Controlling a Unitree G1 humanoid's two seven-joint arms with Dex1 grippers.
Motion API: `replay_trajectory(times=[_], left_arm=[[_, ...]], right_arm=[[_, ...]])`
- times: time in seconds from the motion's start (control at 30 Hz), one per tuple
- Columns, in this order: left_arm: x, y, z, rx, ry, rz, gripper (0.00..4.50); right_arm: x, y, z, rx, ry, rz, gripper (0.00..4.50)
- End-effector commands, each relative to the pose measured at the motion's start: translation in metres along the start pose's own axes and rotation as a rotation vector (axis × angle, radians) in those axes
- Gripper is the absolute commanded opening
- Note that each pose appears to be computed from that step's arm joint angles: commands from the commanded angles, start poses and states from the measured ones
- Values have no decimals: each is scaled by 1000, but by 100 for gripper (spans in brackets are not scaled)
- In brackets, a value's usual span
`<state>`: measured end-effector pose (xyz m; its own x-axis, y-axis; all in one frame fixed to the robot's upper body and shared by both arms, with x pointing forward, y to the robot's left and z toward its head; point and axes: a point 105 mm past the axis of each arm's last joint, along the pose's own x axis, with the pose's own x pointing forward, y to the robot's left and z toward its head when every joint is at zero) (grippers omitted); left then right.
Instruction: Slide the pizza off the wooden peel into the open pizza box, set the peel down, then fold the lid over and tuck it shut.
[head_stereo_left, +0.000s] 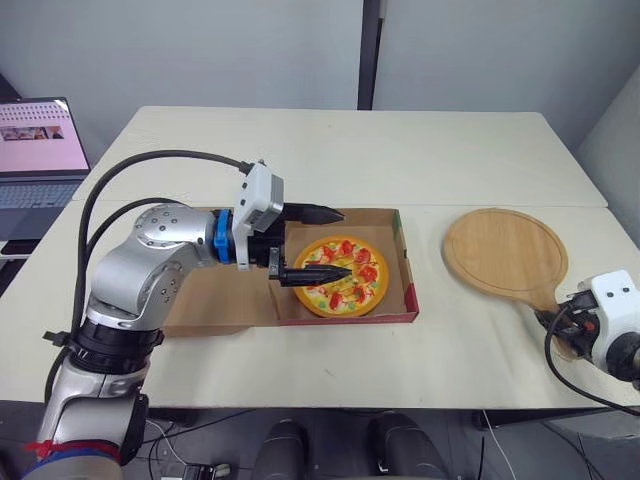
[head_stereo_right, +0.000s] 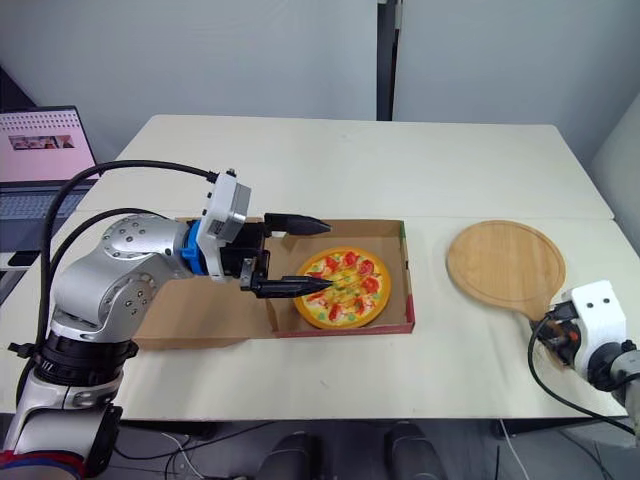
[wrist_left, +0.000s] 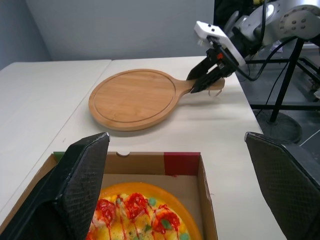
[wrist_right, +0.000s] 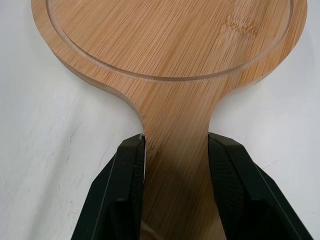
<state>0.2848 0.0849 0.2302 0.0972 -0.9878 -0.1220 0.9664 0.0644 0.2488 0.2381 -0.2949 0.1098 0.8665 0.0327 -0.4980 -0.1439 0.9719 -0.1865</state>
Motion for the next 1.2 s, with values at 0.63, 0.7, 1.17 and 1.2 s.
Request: replay_trajectory(times=[0.63,0.7,1.17,1.2], left_arm=[[-13,12,2,102,37,90,450],[-16,15,2,103,37,119,450],[-115,17,-22,-203,18,662,450],[-125,12,-27,-239,25,701,450]], right_arm=[[-21,3,15,-97,-39,108,448],[-21,4,27,-160,-69,128,448],[-9,119,152,-588,-532,722,448],[-9,126,159,-595,-550,762,448]])
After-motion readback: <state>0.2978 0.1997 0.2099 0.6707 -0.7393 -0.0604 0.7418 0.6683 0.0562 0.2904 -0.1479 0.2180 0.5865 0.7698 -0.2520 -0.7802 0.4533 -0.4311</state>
